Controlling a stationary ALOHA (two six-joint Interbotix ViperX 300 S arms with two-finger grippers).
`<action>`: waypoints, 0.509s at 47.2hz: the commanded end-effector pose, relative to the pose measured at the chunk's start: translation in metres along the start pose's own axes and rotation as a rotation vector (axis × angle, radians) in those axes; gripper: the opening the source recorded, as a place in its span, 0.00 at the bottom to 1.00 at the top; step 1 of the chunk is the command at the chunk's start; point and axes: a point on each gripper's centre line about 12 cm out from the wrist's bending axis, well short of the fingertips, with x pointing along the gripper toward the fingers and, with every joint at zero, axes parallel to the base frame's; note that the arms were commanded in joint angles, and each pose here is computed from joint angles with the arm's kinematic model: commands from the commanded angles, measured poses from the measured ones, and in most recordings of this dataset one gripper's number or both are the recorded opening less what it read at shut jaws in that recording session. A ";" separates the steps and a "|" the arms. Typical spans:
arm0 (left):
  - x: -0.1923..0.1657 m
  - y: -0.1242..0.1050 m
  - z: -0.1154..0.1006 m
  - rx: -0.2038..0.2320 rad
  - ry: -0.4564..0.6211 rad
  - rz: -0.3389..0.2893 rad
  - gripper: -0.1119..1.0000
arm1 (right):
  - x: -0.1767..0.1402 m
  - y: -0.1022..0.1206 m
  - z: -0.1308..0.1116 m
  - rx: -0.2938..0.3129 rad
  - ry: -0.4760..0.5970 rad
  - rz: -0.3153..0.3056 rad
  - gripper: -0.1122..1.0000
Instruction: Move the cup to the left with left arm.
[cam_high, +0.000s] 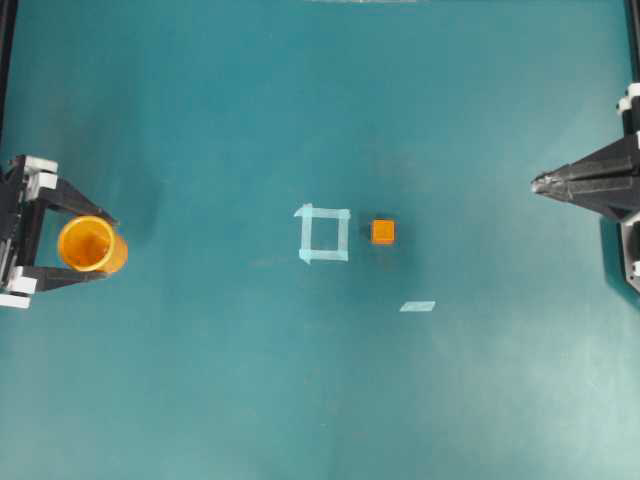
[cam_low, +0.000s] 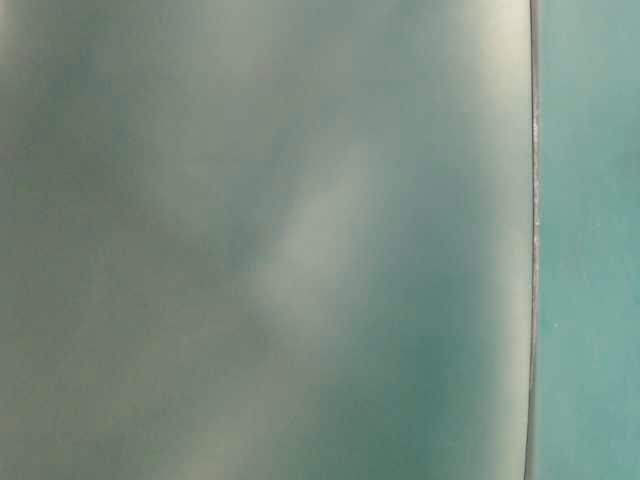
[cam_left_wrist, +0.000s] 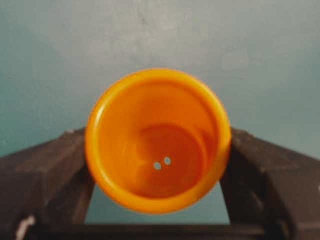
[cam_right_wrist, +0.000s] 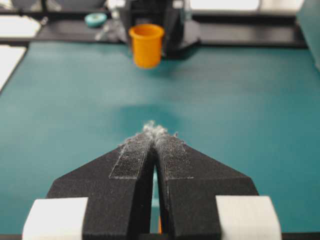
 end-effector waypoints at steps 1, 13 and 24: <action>0.001 0.000 0.003 0.002 -0.002 -0.001 0.73 | 0.002 0.000 0.014 -0.005 -0.034 0.000 0.10; 0.001 0.000 0.002 0.002 0.001 -0.001 0.73 | 0.002 0.000 0.012 -0.009 -0.021 0.000 0.10; 0.001 0.000 0.001 0.002 0.006 -0.002 0.73 | 0.003 0.000 0.008 -0.011 0.008 0.000 0.09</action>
